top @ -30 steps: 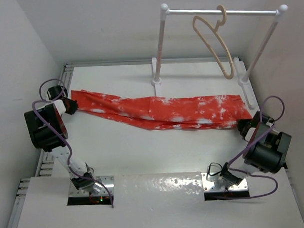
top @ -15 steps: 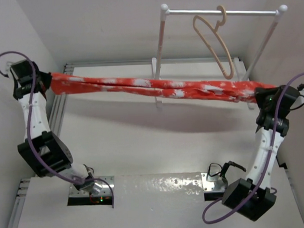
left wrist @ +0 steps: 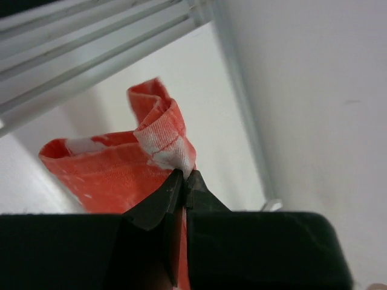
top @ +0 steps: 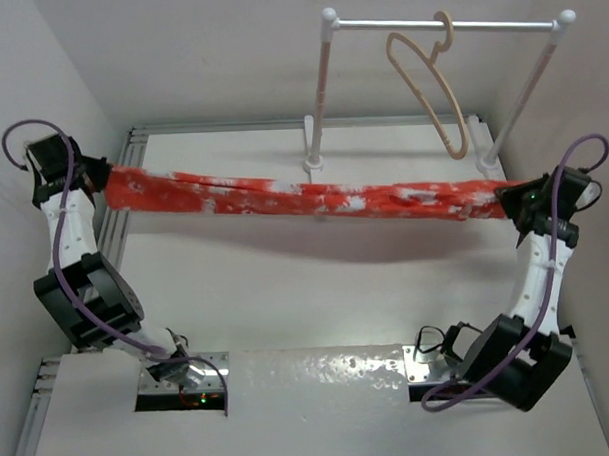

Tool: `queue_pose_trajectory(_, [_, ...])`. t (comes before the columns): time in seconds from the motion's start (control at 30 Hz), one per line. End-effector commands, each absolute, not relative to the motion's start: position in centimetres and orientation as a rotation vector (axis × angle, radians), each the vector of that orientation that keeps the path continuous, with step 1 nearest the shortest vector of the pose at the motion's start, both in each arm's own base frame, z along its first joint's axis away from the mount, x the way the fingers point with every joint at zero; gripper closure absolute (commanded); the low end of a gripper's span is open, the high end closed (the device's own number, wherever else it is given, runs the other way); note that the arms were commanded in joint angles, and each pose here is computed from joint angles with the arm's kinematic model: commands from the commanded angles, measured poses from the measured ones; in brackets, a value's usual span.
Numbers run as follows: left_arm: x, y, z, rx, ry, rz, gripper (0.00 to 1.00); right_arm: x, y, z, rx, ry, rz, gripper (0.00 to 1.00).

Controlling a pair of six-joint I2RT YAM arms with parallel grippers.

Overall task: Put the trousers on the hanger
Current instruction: Fold the trousers at the center of the board.

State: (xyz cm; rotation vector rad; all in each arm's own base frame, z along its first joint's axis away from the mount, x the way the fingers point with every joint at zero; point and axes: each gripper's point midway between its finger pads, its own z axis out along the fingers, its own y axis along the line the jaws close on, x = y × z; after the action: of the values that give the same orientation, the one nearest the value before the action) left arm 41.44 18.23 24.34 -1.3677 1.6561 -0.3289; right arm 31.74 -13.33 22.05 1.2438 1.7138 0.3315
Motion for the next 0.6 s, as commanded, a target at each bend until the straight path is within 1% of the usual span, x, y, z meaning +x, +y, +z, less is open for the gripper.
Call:
queue_pose_trajectory(0.0, [42.2, 20.6, 21.7, -1.376, 1.601, -0.310, 1.00, 34.7, -14.9, 23.2, 1.216, 1.636, 0.409, 1.00])
queue_pose_trajectory(0.03, [42.6, 20.4, 22.0, -1.372, 1.601, -0.332, 1.00, 34.6, -14.8, 21.1, 1.272, 1.690, 0.413, 1.00])
queue_pose_trajectory(0.07, [43.2, 20.3, 22.7, -1.365, 1.597, -0.362, 1.00, 35.9, -15.3, 24.3, 1.230, 1.656, 0.425, 1.00])
queue_pose_trajectory(0.1, [43.9, 20.1, 25.0, -1.334, 1.587, -0.398, 1.00, 36.7, -15.6, 25.2, 1.223, 1.641, 0.440, 1.00])
queue_pose_trajectory(0.13, [44.0, 20.1, 26.4, -1.322, 1.573, -0.403, 1.00, 37.4, -16.1, 28.3, 1.187, 1.592, 0.447, 1.00])
queue_pose_trajectory(0.17, [43.9, 20.2, 30.3, -1.271, 1.522, -0.407, 1.00, 37.3, -16.2, 29.1, 1.201, 1.597, 0.432, 1.00])
queue_pose_trajectory(0.2, [43.7, 20.2, 29.8, -1.289, 1.535, -0.395, 1.00, 37.4, -16.4, 30.6, 1.186, 1.585, 0.421, 1.00])
queue_pose_trajectory(0.23, [43.3, 20.2, 33.4, -1.244, 1.485, -0.389, 1.00, 37.5, -16.6, 33.3, 1.140, 1.560, 0.404, 1.00])
queue_pose_trajectory(0.3, [42.3, 19.5, 35.8, -1.236, 1.439, -0.408, 1.00, 36.5, -16.8, 34.4, 1.139, 1.543, 0.358, 1.00])
queue_pose_trajectory(0.33, [42.0, 19.2, 35.9, -1.233, 1.434, -0.416, 1.00, 36.1, -16.6, 34.0, 1.139, 1.548, 0.350, 1.00])
queue_pose_trajectory(0.37, [41.8, 19.2, 35.6, -1.238, 1.429, -0.412, 1.00, 35.7, -16.5, 33.4, 1.146, 1.550, 0.340, 1.00])
queue_pose_trajectory(0.4, [41.1, 19.0, 33.6, -1.273, 1.447, -0.400, 1.00, 35.3, -16.3, 32.2, 1.159, 1.556, 0.337, 1.00])
queue_pose_trajectory(0.43, [40.7, 19.0, 32.1, -1.300, 1.459, -0.388, 1.00, 34.4, -15.9, 27.4, 1.224, 1.613, 0.333, 1.00])
queue_pose_trajectory(0.47, [39.8, 19.1, 28.8, -1.350, 1.486, -0.357, 1.00, 33.7, -15.5, 27.1, 1.204, 1.580, 0.333, 1.00])
queue_pose_trajectory(0.5, [39.2, 19.2, 26.7, -1.386, 1.502, -0.333, 1.00, 32.3, -14.5, 21.2, 1.292, 1.643, 0.341, 1.00])
queue_pose_trajectory(0.53, [38.8, 19.6, 25.2, -1.413, 1.488, -0.307, 1.00, 31.6, -14.1, 20.3, 1.285, 1.614, 0.345, 1.00])
queue_pose_trajectory(0.57, [37.3, 19.1, 20.6, -1.490, 1.539, -0.281, 1.00, 30.8, -13.6, 18.1, 1.323, 1.629, 0.342, 1.00])
